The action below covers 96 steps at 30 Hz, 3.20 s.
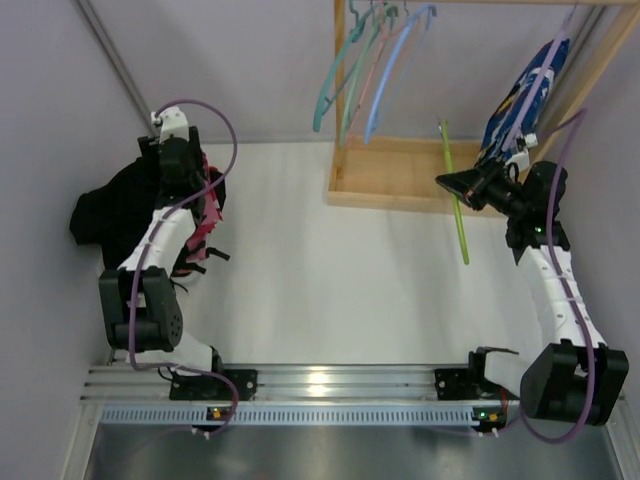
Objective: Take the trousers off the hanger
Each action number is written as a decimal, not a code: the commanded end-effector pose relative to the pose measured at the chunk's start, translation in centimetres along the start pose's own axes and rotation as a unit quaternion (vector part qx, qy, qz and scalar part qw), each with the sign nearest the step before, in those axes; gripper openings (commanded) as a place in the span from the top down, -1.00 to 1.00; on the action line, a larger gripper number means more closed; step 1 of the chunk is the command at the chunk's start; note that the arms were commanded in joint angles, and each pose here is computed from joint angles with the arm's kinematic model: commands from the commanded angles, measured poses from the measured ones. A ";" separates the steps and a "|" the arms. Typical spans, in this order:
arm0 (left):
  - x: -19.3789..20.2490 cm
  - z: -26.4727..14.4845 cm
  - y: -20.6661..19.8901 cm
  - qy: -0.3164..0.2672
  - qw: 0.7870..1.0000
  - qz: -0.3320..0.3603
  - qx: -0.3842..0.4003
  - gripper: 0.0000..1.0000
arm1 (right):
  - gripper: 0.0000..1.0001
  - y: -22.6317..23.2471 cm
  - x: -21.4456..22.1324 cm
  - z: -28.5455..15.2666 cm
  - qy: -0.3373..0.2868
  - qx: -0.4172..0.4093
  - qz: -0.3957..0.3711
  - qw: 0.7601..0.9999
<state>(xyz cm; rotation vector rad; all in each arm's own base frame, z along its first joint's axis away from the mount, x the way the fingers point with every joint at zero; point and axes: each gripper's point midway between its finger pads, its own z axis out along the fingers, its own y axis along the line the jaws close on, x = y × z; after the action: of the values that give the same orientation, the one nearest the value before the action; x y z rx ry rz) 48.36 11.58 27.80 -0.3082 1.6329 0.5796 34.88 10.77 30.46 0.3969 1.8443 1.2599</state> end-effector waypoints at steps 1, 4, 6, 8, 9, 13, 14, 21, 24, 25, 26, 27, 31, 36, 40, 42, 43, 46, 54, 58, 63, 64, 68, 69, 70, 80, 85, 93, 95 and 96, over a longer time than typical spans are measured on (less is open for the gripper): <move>-8.2 -3.0 1.0 -0.082 0.996 -0.035 0.021 -0.64 | 1.00 5.5 -1.7 -1.5 -0.035 -0.052 -0.074 0.995; -10.5 -5.5 1.9 -0.096 0.993 -0.052 0.041 -0.91 | 1.00 6.1 -1.5 -1.8 -0.038 -0.055 -0.063 0.996; -12.7 -7.7 2.9 -0.124 0.989 -0.067 0.054 -0.97 | 1.00 6.5 -1.1 -2.2 -0.040 -0.059 -0.051 0.996; -14.2 -9.9 3.3 -0.147 0.983 -0.073 0.080 -0.97 | 1.00 7.0 -0.8 -2.6 -0.047 -0.061 -0.048 0.996; -14.3 -10.5 3.2 -0.151 0.982 -0.072 0.088 -0.97 | 1.00 7.4 -0.5 -2.7 -0.046 -0.063 -0.044 0.996; -16.0 -14.1 2.0 -0.181 0.971 -0.063 0.142 -0.97 | 1.00 8.6 -0.3 -3.0 -0.059 -0.072 -0.037 0.995; -16.3 -14.6 1.8 -0.187 0.969 -0.062 0.147 -0.97 | 1.00 8.8 -0.4 -2.9 -0.062 -0.072 -0.038 0.995; -16.8 -16.6 0.2 -0.192 0.965 -0.064 0.169 -0.97 | 1.00 13.9 -1.0 -2.8 -0.069 -0.113 -0.003 0.991; -16.9 -16.8 0.0 -0.189 0.965 -0.071 0.169 -0.97 | 1.00 15.0 -0.3 -3.1 -0.064 -0.103 -0.001 0.993; -16.9 -16.9 -0.2 -0.189 0.964 -0.072 0.171 -0.97 | 1.00 15.5 -0.5 -3.7 -0.075 -0.102 -0.005 0.992; -17.0 -17.0 -0.2 -0.189 0.964 -0.074 0.171 -0.97 | 1.00 15.6 -0.5 -3.9 -0.077 -0.098 -0.009 0.992; -16.9 -17.0 -0.2 -0.188 0.964 -0.076 0.171 -0.97 | 1.00 15.4 -0.3 -4.2 -0.078 -0.088 -0.008 0.993; -16.9 -17.3 -0.4 -0.184 0.963 -0.087 0.174 -0.97 | 1.00 17.1 -1.2 -5.3 -0.108 -0.097 -0.030 0.989; -17.7 -17.5 -1.3 -0.188 0.960 -0.093 0.186 -0.97 | 1.00 19.0 -4.4 -4.2 -0.144 -0.096 -0.013 0.985; -17.6 -17.6 -1.7 -0.184 0.960 -0.097 0.189 -0.97 | 1.00 20.2 -7.0 -1.8 -0.167 -0.068 -0.006 0.984; -17.5 -17.7 -1.8 -0.183 0.960 -0.099 0.189 -0.97 | 1.00 21.0 -7.8 -1.0 -0.172 -0.067 -0.008 0.983; -17.5 -17.8 -1.8 -0.183 0.959 -0.099 0.191 -0.97 | 1.00 21.5 -9.0 -0.3 -0.184 -0.065 -0.006 0.981; -17.8 -18.2 -1.3 -0.187 0.959 -0.100 0.188 -0.97 | 1.00 22.9 -11.0 0.9 -0.196 -0.072 0.004 0.978; -16.9 -18.3 -1.4 -0.175 0.961 -0.095 0.190 -0.97 | 1.00 24.9 -14.5 2.7 -0.250 -0.076 -0.024 0.965; -16.6 -18.3 -1.7 -0.168 0.961 -0.098 0.196 -0.97 | 1.00 24.4 -15.6 4.8 -0.258 -0.068 -0.020 0.964; -16.2 -18.3 -1.6 -0.161 0.963 -0.092 0.196 -0.97 | 1.00 23.6 -15.7 7.0 -0.253 -0.061 -0.025 0.965; -16.1 -18.4 -1.6 -0.161 0.963 -0.092 0.195 -0.97 | 1.00 23.2 -15.7 7.6 -0.249 -0.060 -0.025 0.966; -15.7 -18.4 -1.5 -0.157 0.965 -0.087 0.193 -0.97 | 1.00 23.2 -15.6 9.2 -0.243 -0.075 -0.029 0.967; -15.6 -18.4 -1.4 -0.157 0.965 -0.087 0.192 -0.97 | 1.00 23.2 -15.5 9.5 -0.239 -0.077 -0.031 0.967; -15.6 -18.4 -1.4 -0.156 0.965 -0.086 0.191 -0.97 | 1.00 23.0 -15.4 9.9 -0.238 -0.078 -0.032 0.968; -15.8 -18.6 -1.9 -0.164 0.962 -0.067 0.207 -0.97 | 0.99 22.2 -13.9 13.0 -0.216 -0.084 -0.050 0.971; -16.6 -18.7 -2.2 -0.174 0.958 -0.059 0.218 -0.97 | 0.40 21.9 -13.5 12.8 -0.212 -0.081 -0.049 0.973; -18.0 -18.9 -2.6 -0.179 0.954 -0.073 0.230 -0.97 | -0.19 21.4 -12.4 10.7 -0.198 -0.057 -0.054 0.977; -18.3 -18.9 -2.4 -0.182 0.953 -0.074 0.229 -0.97 | -0.28 21.8 -12.3 9.4 -0.200 -0.056 -0.058 0.977; -18.4 -19.0 -2.4 -0.184 0.953 -0.075 0.229 -0.97 | -0.30 22.0 -12.1 8.6 -0.199 -0.053 -0.061 0.977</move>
<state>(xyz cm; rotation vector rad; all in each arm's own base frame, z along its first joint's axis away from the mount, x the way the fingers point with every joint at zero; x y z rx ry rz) 37.06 -2.66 43.54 0.0283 1.3888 0.1499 48.79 18.80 49.28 0.5070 1.5282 1.0874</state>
